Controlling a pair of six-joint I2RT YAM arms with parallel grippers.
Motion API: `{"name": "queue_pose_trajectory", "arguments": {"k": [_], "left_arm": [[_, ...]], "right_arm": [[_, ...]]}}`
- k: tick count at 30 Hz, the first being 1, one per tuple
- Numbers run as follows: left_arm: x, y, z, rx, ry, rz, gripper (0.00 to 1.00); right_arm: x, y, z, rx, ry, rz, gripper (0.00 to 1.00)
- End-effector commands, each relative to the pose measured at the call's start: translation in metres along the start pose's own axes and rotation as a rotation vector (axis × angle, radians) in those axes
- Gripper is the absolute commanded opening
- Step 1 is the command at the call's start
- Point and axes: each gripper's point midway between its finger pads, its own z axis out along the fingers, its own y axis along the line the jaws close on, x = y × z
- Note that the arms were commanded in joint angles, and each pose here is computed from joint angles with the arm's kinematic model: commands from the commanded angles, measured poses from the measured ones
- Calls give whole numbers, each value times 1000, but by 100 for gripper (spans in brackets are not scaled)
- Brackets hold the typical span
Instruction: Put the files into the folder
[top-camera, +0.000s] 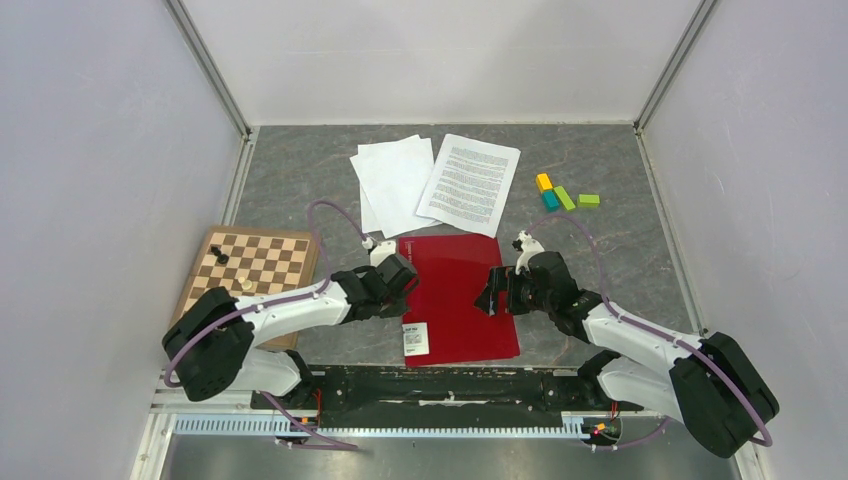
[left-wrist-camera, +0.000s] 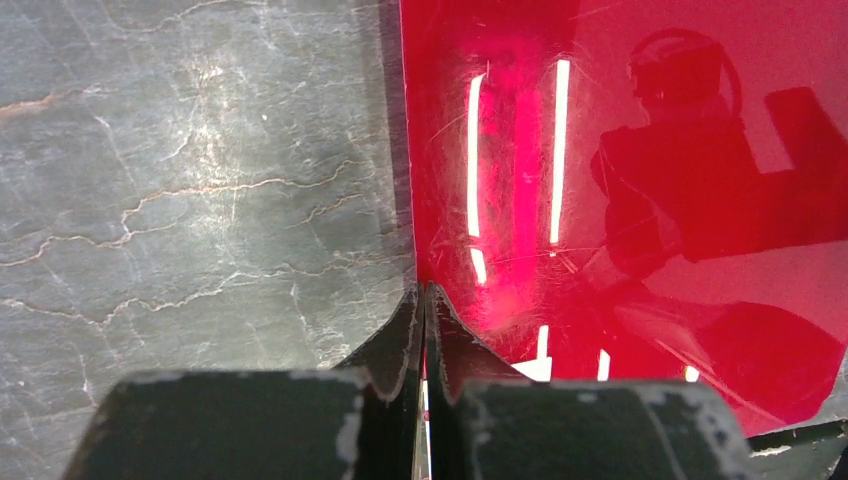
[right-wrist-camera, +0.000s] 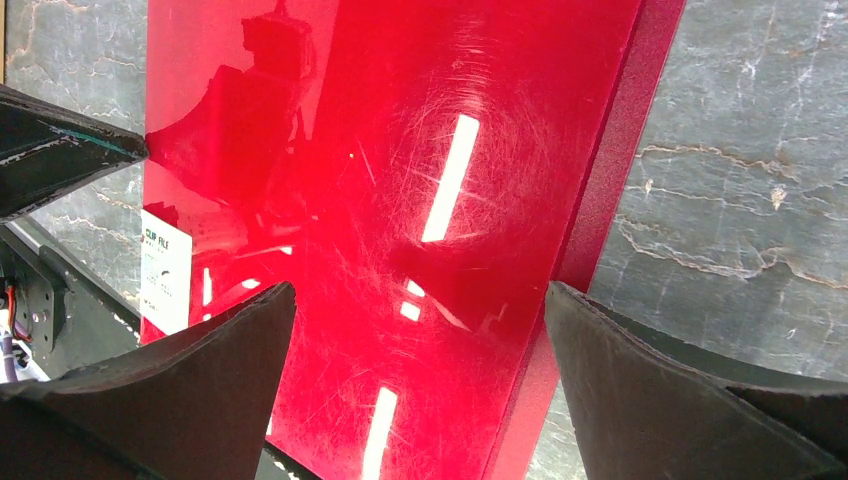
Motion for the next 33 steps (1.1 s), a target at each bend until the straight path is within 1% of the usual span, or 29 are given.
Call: {"name": "queue_pose_trajectory", "arguments": {"k": [1, 10, 14, 20, 22, 25, 28, 31, 32, 33], "left_arm": [[5, 9, 10, -30, -10, 12, 2], [16, 26, 19, -97, 11, 21, 2], [22, 27, 24, -96, 28, 17, 2], [21, 24, 25, -88, 30, 23, 2], [20, 22, 26, -85, 30, 25, 2], [21, 20, 28, -81, 36, 28, 2], [18, 16, 25, -66, 36, 26, 2], [6, 8, 14, -53, 10, 33, 2], [-1, 4, 9, -47, -2, 38, 2], [-8, 1, 3, -41, -17, 40, 5]], "right_arm": [[-2, 0, -1, 6, -14, -4, 98], [-4, 2, -1, -4, -7, -9, 98], [-5, 5, -2, -15, -11, -8, 98], [-17, 26, -8, -95, -34, -2, 99], [-26, 36, -12, -136, -57, -2, 94], [-38, 48, -19, -173, -91, -7, 90], [-48, 56, -23, -192, -116, -7, 83], [-54, 59, -24, -197, -127, -6, 71], [-55, 60, -24, -198, -127, -4, 64], [-56, 61, -24, -199, -130, -2, 56]]}}
